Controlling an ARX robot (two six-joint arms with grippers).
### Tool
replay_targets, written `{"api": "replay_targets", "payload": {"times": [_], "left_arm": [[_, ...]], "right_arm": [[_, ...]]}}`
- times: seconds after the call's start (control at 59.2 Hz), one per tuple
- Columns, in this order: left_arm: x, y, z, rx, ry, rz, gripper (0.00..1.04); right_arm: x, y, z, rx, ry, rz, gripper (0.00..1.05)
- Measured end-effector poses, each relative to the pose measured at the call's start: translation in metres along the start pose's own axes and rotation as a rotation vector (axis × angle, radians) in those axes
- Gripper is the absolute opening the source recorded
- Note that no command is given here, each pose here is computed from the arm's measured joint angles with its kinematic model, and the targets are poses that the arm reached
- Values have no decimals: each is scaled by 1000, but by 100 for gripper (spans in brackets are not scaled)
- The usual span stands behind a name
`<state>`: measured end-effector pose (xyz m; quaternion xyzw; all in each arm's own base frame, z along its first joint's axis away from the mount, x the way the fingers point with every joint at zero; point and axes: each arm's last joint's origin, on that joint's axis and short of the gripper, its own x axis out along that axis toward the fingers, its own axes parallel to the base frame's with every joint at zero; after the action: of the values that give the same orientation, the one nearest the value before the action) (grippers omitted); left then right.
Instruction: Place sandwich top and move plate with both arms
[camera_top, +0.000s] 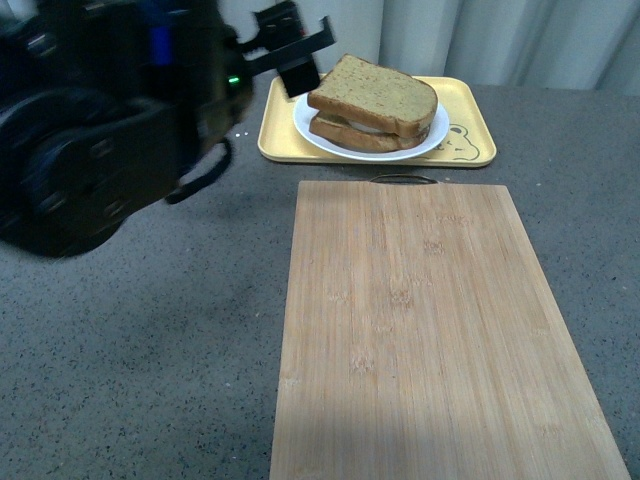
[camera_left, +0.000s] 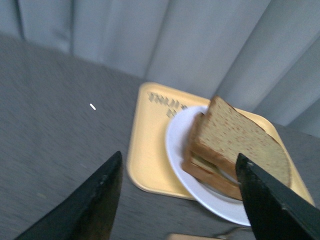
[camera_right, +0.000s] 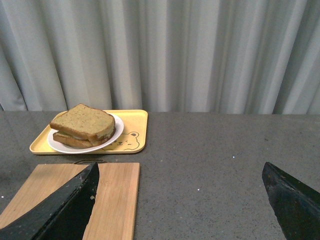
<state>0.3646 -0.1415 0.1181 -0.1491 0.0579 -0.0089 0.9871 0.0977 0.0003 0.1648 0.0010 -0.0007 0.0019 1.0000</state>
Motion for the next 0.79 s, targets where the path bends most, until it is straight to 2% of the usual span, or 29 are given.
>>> {"api": "replay_targets", "payload": {"times": [0.034, 0.118, 0.304, 0.793], "left_arm": [[-18, 15, 12, 107, -69, -2, 57], [-53, 41, 36, 205, -141, 8, 38], [-99, 73, 37, 275, -96, 17, 5], [-179, 104, 58, 286, -106, 14, 4]], "right_arm": [[0, 0, 0, 0, 0, 0, 95], [0, 0, 0, 0, 0, 0, 95], [0, 0, 0, 0, 0, 0, 95], [0, 0, 0, 0, 0, 0, 95]]}}
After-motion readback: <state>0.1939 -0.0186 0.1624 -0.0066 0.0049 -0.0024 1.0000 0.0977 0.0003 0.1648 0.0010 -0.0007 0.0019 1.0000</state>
